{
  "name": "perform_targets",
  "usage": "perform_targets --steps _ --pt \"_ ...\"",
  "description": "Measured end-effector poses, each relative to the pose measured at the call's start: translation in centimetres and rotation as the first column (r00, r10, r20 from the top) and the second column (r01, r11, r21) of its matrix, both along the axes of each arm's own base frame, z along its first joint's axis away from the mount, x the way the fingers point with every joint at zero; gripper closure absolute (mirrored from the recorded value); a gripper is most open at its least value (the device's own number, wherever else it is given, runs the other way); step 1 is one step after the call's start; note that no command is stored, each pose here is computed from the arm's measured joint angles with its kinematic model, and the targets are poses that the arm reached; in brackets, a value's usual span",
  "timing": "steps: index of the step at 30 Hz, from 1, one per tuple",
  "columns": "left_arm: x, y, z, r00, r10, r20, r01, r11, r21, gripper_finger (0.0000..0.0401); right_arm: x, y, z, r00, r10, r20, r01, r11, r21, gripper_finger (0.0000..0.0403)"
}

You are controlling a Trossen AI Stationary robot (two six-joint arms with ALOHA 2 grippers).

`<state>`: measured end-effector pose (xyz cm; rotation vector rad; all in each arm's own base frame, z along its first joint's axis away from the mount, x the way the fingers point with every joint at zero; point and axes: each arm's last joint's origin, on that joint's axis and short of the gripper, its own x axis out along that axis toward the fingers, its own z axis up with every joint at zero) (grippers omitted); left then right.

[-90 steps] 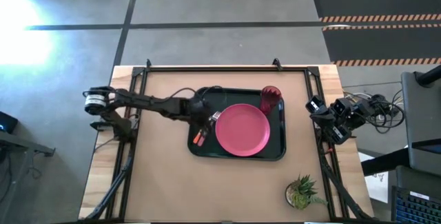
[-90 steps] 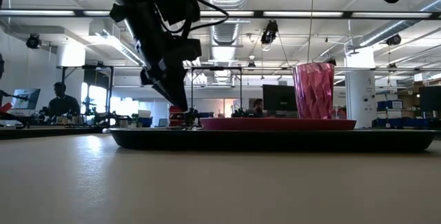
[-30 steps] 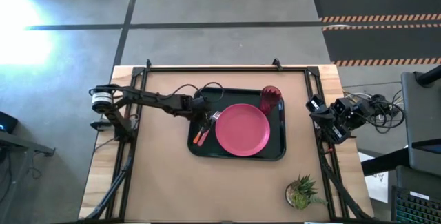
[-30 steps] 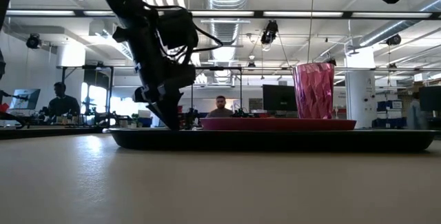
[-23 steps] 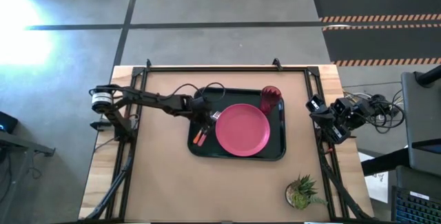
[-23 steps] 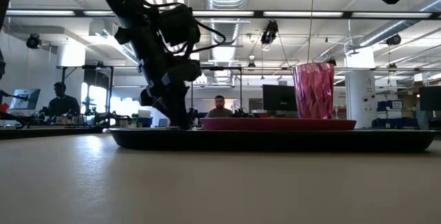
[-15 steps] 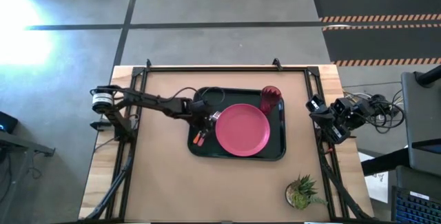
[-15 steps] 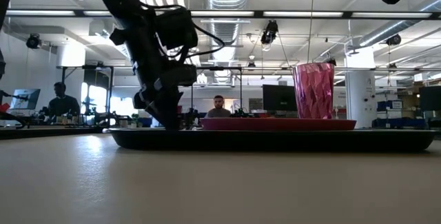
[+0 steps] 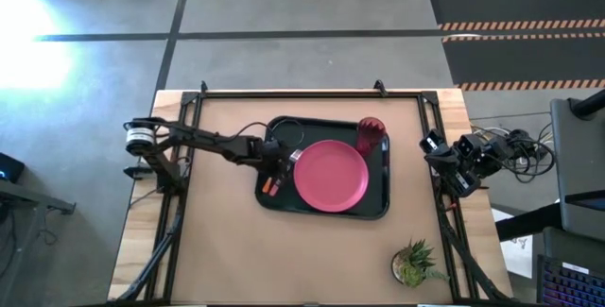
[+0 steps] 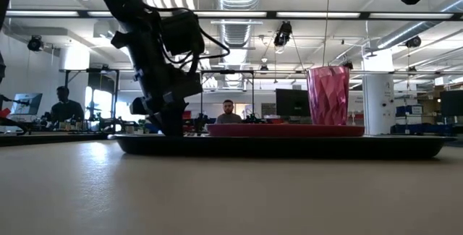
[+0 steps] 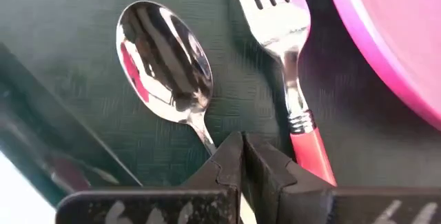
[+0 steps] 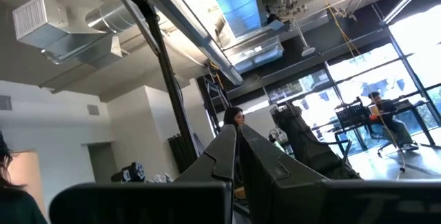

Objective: Pick and place plate/cup/fork/spoon on tray
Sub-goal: Adjust the orange spoon on the black serving tray

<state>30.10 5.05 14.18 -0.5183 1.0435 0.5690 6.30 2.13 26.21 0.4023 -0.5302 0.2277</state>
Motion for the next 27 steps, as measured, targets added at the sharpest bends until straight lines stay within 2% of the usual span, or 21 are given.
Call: perform_targets --steps 19,27 --pt "-0.1 0.1 0.3 0.999 0.034 -0.013 -0.034 0.999 0.01 0.0401 0.0 0.0 0.0 1.0 0.002 -0.004 -0.002 1.0 0.0 0.0394" --pt "-0.2 0.3 1.6 0.998 0.053 -0.028 -0.051 0.996 0.067 0.0401 0.0 0.0 -0.1 1.0 0.003 -0.008 -0.003 1.0 -0.002 0.0394"
